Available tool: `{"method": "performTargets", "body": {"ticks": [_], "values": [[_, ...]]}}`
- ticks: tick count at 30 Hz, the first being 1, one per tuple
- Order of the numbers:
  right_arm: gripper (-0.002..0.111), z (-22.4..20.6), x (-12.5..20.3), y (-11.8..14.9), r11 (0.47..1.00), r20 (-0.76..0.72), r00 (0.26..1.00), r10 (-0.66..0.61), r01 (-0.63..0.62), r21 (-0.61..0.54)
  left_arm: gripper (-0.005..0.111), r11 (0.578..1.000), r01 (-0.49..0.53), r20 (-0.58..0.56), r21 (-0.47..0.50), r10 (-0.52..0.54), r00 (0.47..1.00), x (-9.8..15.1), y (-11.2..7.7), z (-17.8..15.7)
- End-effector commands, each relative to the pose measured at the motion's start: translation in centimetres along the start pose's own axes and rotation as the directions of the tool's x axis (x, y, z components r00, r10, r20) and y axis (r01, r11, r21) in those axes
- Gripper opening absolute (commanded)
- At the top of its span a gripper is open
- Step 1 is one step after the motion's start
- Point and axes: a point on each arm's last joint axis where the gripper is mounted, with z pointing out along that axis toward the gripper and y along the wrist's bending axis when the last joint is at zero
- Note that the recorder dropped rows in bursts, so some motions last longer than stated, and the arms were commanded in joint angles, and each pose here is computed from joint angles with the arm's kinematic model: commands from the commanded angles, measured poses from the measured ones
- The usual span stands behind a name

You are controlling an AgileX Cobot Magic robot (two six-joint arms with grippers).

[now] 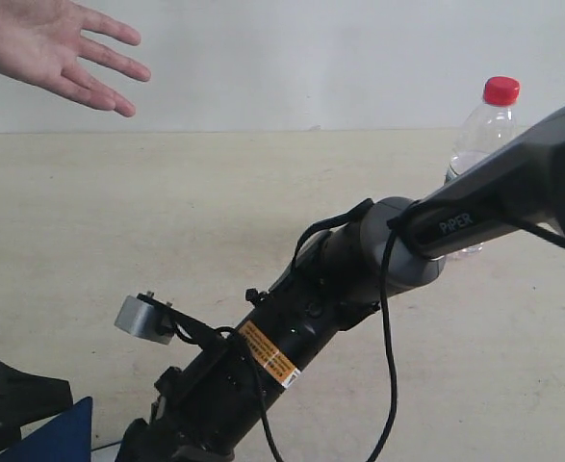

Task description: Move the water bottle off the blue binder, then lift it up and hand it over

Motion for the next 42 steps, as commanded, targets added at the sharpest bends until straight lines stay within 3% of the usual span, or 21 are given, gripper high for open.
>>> {"method": "performTargets", "body": {"ticks": [1,14,25,29,31,35,42], "values": [[0.048,0.6,-0.2,0.5,1.000,0.006,1.000,-0.015,0.015,-0.005,0.068,1.000,-0.030,0.008,0.001,0.030,1.000,0.0,0.0,-0.1],[0.048,0.6,-0.2,0.5,0.998,0.003,0.998,0.062,-0.062,-0.004,0.068,0.994,-0.081,0.025,-0.076,0.083,0.996,-0.2,0.6,-0.1],[0.048,2.1,-0.6,1.5,0.998,0.045,0.998,0.041,-0.039,-0.046,0.068,0.994,-0.084,0.039,-0.075,0.087,0.995,-0.3,0.6,-0.1],[0.048,2.5,-0.8,0.7,0.997,0.062,0.997,0.035,-0.039,0.064,0.068,0.994,-0.082,0.048,-0.075,0.086,0.995,-0.4,0.6,-0.1],[0.042,2.5,-0.6,0.1,0.992,0.046,0.999,0.028,-0.034,0.125,0.068,0.994,-0.081,0.060,-0.073,0.085,0.995,-0.5,0.6,-0.1],[0.004,2.3,-0.4,-0.7,0.976,0.030,0.999,0.028,-0.034,0.214,0.068,0.990,-0.123,0.110,-0.071,0.130,0.985,-1.0,0.5,-0.1],[0.000,0.2,-1.0,-1.6,0.964,0.094,0.994,0.051,-0.073,0.254,0.068,0.982,-0.166,0.112,-0.093,0.176,0.978,-1.2,0.6,-0.2]]}}
